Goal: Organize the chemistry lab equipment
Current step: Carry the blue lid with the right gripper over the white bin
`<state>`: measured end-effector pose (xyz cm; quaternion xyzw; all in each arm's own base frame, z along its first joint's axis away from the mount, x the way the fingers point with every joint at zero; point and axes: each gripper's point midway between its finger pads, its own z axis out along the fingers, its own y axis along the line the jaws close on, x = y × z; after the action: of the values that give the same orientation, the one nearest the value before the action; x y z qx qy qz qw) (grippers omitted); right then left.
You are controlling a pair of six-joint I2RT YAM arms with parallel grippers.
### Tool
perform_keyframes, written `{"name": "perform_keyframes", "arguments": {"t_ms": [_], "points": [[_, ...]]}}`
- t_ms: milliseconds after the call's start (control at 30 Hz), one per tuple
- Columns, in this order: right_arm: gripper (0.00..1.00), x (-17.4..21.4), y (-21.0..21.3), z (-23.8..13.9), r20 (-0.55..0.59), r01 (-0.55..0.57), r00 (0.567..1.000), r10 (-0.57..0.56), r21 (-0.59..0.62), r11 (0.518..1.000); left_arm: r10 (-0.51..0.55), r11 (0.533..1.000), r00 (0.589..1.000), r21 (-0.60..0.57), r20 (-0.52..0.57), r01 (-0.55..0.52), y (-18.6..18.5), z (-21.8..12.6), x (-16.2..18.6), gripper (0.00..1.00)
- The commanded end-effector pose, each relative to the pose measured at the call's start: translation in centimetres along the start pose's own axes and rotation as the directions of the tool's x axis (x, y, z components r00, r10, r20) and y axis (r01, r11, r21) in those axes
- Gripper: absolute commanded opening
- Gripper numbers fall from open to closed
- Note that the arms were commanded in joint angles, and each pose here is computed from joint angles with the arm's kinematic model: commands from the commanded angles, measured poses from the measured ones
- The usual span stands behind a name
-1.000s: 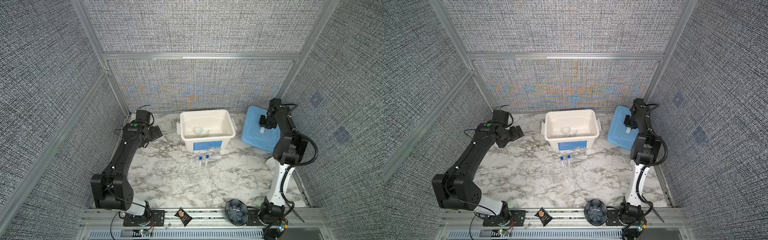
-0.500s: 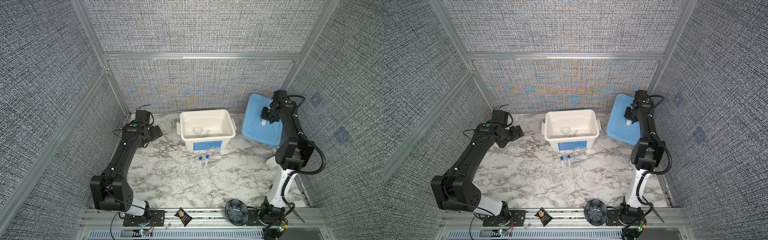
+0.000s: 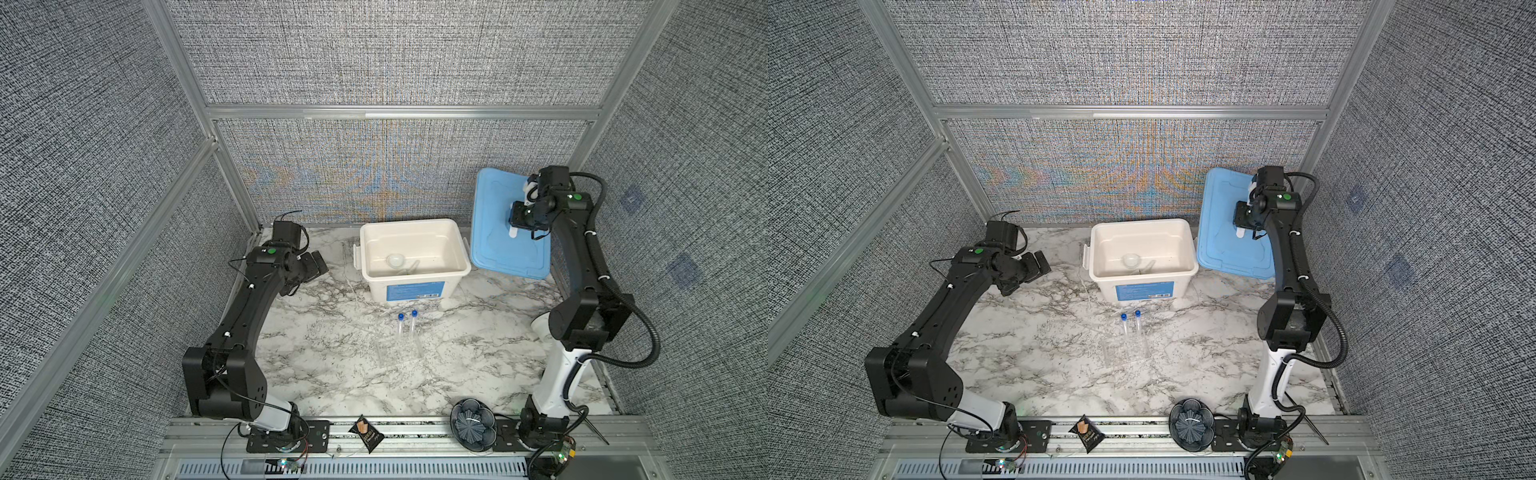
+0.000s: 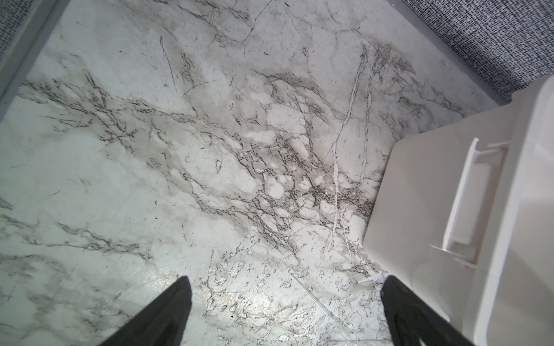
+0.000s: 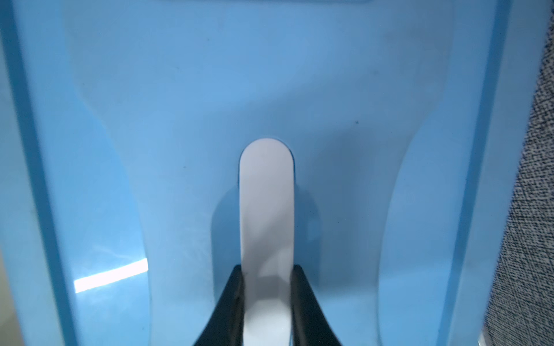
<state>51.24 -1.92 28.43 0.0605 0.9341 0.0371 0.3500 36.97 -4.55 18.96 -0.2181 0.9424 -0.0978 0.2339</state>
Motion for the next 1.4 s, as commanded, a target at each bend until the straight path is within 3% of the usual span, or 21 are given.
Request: {"name": "perform_keyframes", "arguments": {"t_ms": [0, 267, 400, 700, 1033, 1233, 1367], "points": [[0.21, 0.1, 3.2, -1.1, 0.010, 0.108, 0.994, -0.108, -0.105, 0.989, 0.015, 1.000, 1.000, 0.006, 0.007, -0.015, -0.1, 0.1, -0.2, 0.99], [0.21, 2.1, 10.3, -1.8, 0.023, 0.403, 0.913, -0.406, -0.192, 0.895, 0.038, 0.998, 0.999, 0.042, -0.020, -0.037, -1.3, -0.7, -0.7, 0.99], [0.21, 3.3, 13.2, -1.6, 0.031, 0.440, 0.893, -0.448, -0.263, 0.859, 0.032, 0.997, 0.999, 0.068, -0.008, -0.031, -1.8, -1.1, -0.8, 0.99], [0.21, 4.5, 18.6, 0.9, 0.061, 0.653, 0.751, -0.658, -0.219, 0.725, 0.059, 0.987, 0.998, 0.147, 0.027, -0.062, -3.3, -1.8, -1.4, 0.99], [0.21, 8.0, 24.4, 3.1, 0.083, 0.771, 0.615, -0.784, -0.268, 0.577, 0.063, 0.974, 0.990, 0.209, 0.124, -0.088, -4.1, -2.9, -2.3, 0.99], [0.21, 9.0, 24.7, 4.8, 0.050, 0.868, 0.479, -0.876, -0.175, 0.464, 0.053, 0.961, 0.993, 0.265, 0.102, -0.078, -5.2, -2.5, -2.3, 0.99], [0.21, 9.1, 25.7, 4.7, 0.078, 0.880, 0.459, -0.885, -0.179, 0.440, 0.034, 0.947, 0.997, 0.317, 0.076, -0.056, -6.3, -2.1, -2.3, 0.99]]}}
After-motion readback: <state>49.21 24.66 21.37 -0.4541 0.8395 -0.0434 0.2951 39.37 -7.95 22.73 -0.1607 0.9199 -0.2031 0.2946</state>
